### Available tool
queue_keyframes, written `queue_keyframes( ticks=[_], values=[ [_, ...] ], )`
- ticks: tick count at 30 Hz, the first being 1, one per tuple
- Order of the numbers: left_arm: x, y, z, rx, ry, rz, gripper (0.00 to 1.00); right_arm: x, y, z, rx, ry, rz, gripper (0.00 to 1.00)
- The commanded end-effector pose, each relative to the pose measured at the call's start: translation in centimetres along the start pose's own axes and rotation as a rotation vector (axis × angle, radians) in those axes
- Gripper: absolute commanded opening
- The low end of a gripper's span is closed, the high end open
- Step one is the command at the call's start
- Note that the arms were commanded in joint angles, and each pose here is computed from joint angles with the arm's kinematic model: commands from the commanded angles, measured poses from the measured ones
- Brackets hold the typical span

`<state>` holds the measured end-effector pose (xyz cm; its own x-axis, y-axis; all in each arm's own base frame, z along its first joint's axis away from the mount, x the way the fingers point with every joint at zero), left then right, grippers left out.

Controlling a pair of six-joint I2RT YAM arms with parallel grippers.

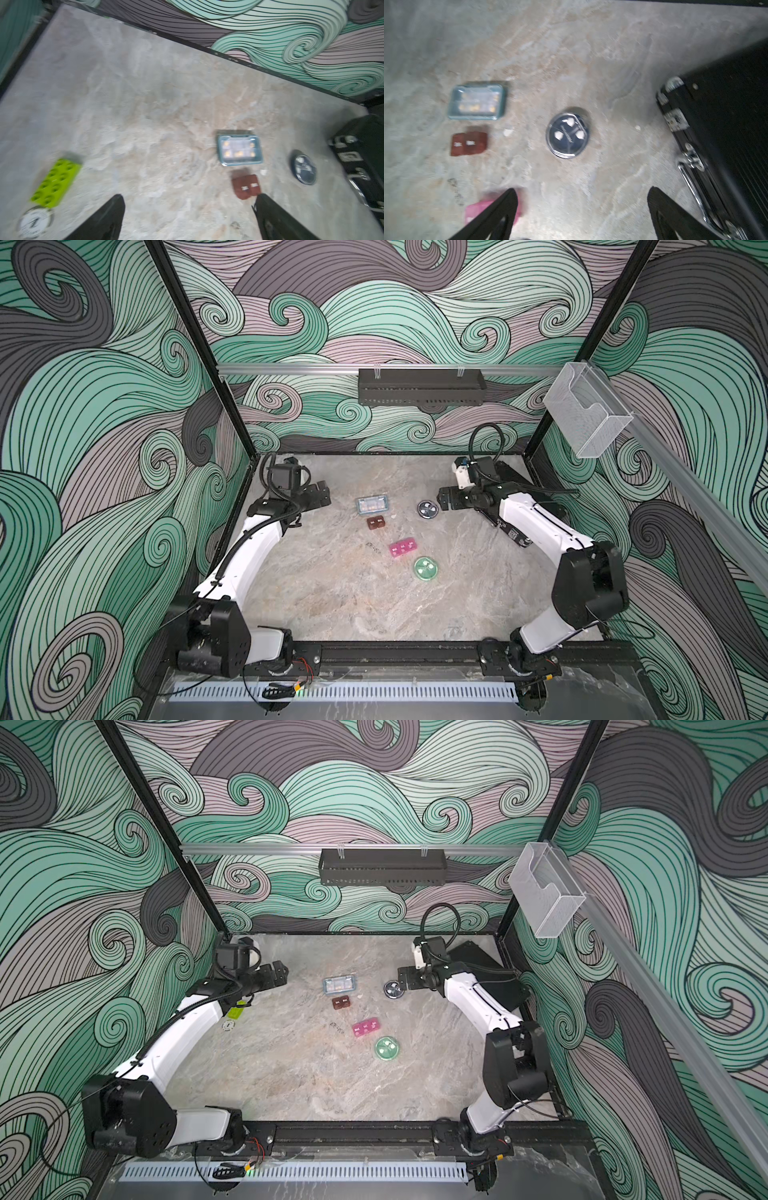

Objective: Close pillboxes
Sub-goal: Reset both arms

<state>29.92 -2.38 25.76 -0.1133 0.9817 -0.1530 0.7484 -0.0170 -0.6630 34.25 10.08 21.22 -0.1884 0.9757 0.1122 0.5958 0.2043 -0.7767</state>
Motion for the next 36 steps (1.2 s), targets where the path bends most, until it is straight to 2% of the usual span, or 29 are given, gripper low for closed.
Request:
queue_keyframes(
  ticks=[1,3,7,11,12,18,28,33,36],
  values=[
    [2.7,0.6,2.2,-0.076,0.028,-0.208,0.99,-1.5,0.2,2.1,-0.1,-0.1,0.107,0.99],
    [3.4,0.7,2.8,-0.106,0.014,-0.238,0.99,-2.8,0.3,4.2,-0.087,-0.09,0.148,0.99],
    [4.5,2.7,4.0,-0.046,0.013,-0.297,0.99,-4.6,0.7,7.5,-0.089,-0.054,0.191,0.99],
    [4.7,4.7,4.2,-0.001,0.039,-0.271,0.99,-5.5,1.8,9.0,-0.111,-0.081,0.223,0.99],
    [4.7,4.8,4.0,-0.016,0.039,-0.263,0.99,-5.4,1.7,8.6,-0.112,-0.086,0.21,0.99],
    [4.6,4.5,3.9,-0.118,0.046,-0.207,0.99,-5.2,1.2,8.0,-0.293,-0.086,0.182,0.99],
    [5.1,5.2,7.8,-0.175,0.142,-0.158,0.99,-5.8,1.6,6.8,-0.406,-0.081,0.182,0.99],
    [5.3,5.4,7.6,-0.252,0.144,-0.147,0.99,-6.2,2.3,6.8,-0.453,-0.11,0.208,0.99],
    [5.8,6.4,6.8,-0.249,0.125,-0.125,0.99,-7.2,2.4,6.6,-0.434,-0.058,0.199,0.99]
  ],
)
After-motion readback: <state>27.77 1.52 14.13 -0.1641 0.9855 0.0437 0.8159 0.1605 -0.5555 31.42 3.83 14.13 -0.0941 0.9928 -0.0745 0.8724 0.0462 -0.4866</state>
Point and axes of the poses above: each gripper's point midway between its finger pads, its own y axis out along the fingers, its own x axis along the line the jaws close on, z = x × y, the point moved 10 cm from there along -y, back along the fingers, and after that the axes turned 5 degrees about y, right-handed, at the moved point
